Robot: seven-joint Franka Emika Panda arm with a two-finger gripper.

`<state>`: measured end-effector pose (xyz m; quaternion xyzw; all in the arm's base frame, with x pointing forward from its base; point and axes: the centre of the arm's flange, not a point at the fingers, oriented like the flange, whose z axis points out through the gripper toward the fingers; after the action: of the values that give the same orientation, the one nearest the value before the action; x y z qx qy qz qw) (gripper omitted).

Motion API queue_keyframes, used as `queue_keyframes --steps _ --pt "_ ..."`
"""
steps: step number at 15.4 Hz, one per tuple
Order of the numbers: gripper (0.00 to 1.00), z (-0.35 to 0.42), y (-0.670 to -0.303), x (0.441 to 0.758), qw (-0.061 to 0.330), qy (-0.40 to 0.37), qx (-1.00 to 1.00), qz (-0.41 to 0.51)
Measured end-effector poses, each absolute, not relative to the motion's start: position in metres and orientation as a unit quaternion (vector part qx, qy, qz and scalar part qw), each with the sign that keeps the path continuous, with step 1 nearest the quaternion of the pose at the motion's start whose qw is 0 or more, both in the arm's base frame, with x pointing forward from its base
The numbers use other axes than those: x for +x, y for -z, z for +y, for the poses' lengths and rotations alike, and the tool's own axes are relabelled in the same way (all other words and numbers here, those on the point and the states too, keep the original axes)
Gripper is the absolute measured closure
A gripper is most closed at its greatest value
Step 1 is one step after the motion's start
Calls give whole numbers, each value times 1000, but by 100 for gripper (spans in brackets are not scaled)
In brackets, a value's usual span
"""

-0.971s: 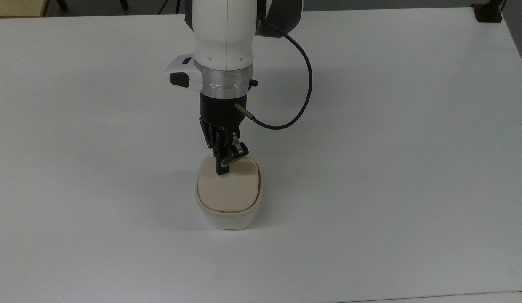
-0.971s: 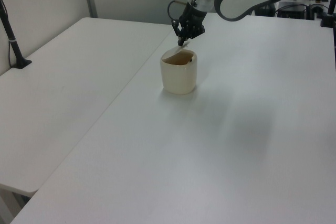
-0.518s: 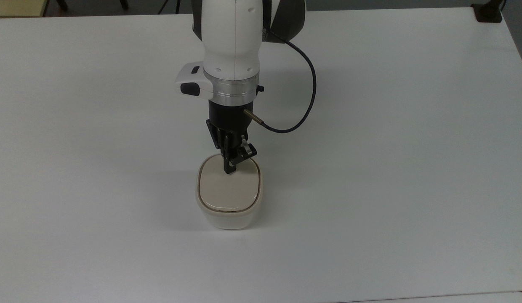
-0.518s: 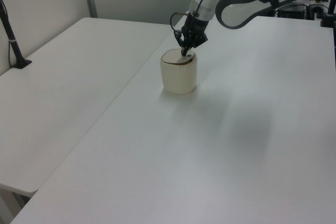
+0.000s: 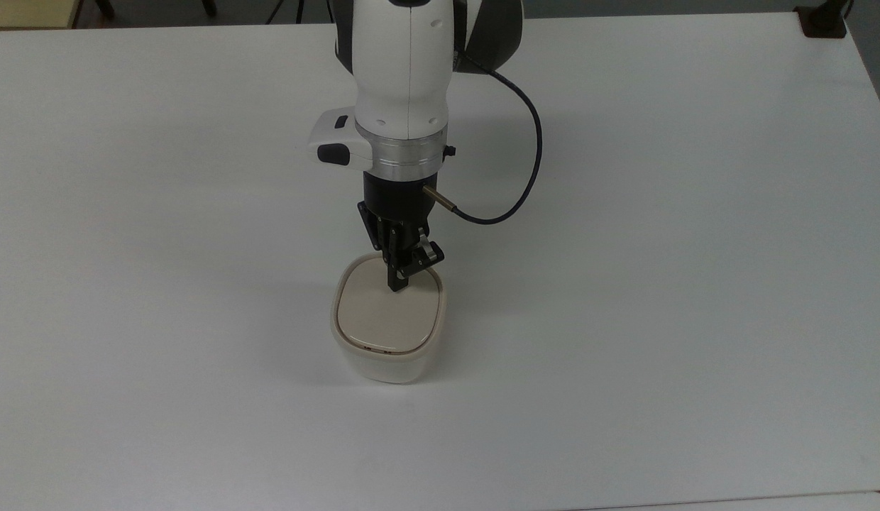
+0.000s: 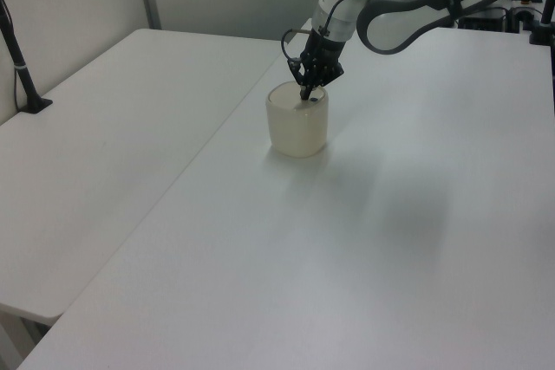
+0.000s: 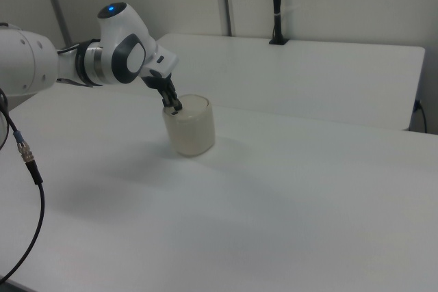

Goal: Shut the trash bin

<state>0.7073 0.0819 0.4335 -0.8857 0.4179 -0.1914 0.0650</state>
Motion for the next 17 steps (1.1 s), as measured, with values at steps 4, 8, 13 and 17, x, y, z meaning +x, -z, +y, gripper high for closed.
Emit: queue_keyframes --steps 4,8,13,17 --pt "99 85 -433 707 57 196 -890 409" --pt "99 83 -441 706 60 201 -888 409" --pt "99 67 -508 682 47 195 -890 410" --pt "98 60 -560 646 20 162 -911 380"
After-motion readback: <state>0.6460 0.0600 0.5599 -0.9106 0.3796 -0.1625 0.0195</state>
